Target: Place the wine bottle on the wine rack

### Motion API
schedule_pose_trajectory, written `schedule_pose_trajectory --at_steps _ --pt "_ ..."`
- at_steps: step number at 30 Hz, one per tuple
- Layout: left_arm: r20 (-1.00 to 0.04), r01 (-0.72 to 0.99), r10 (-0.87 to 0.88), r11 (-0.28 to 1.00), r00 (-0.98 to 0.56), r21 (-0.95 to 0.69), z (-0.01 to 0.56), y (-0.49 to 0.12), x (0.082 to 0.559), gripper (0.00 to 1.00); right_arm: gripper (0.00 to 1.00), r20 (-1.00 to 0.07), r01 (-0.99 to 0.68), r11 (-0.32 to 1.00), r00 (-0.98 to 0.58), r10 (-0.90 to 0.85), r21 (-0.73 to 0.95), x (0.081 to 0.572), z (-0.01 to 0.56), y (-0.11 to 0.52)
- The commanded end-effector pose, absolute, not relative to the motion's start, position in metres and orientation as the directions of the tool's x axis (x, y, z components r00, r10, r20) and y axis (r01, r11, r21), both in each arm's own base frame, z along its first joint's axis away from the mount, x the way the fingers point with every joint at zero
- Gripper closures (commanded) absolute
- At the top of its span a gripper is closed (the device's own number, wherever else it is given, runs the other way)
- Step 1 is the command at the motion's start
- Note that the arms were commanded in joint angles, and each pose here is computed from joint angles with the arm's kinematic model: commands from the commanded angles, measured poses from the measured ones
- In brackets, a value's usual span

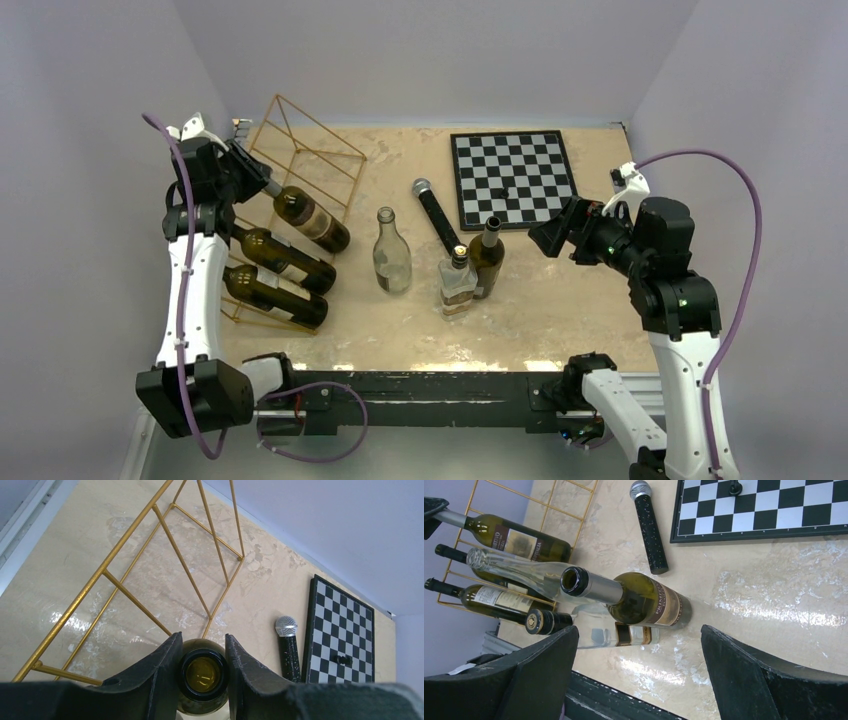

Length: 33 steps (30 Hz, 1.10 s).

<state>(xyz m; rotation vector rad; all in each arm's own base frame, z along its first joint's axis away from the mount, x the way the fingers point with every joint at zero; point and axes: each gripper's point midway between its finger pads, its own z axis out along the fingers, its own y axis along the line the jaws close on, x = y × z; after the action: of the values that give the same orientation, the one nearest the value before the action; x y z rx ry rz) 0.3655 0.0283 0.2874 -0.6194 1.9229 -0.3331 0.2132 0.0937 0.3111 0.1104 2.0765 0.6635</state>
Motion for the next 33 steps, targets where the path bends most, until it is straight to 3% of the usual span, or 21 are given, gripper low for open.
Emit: schedule_pose_trajectory --at_steps 1,13,20,33 --pt "-0.808 -0.187 -0.548 0.836 -0.218 -0.516 0.323 0.034 0.381 1.00 0.03 -0.766 -0.174 0.856 -0.555 0.323 0.487 0.215 0.314 0.092" --pt "-0.788 -0.189 -0.537 0.844 -0.302 -0.503 0.297 0.038 0.394 0.99 0.03 -0.765 -0.173 0.856 -0.557 0.322 0.487 0.215 0.312 0.092" --pt "-0.770 -0.283 -0.557 0.828 -0.312 -0.484 0.282 0.050 0.389 0.55 0.03 -0.765 -0.172 0.857 -0.558 0.321 0.485 0.215 0.311 0.091" --pt "-0.752 -0.450 -0.588 0.781 -0.299 -0.432 0.253 0.073 0.374 0.53 0.03 -0.770 -0.165 0.862 -0.551 0.322 0.479 0.212 0.310 0.089"
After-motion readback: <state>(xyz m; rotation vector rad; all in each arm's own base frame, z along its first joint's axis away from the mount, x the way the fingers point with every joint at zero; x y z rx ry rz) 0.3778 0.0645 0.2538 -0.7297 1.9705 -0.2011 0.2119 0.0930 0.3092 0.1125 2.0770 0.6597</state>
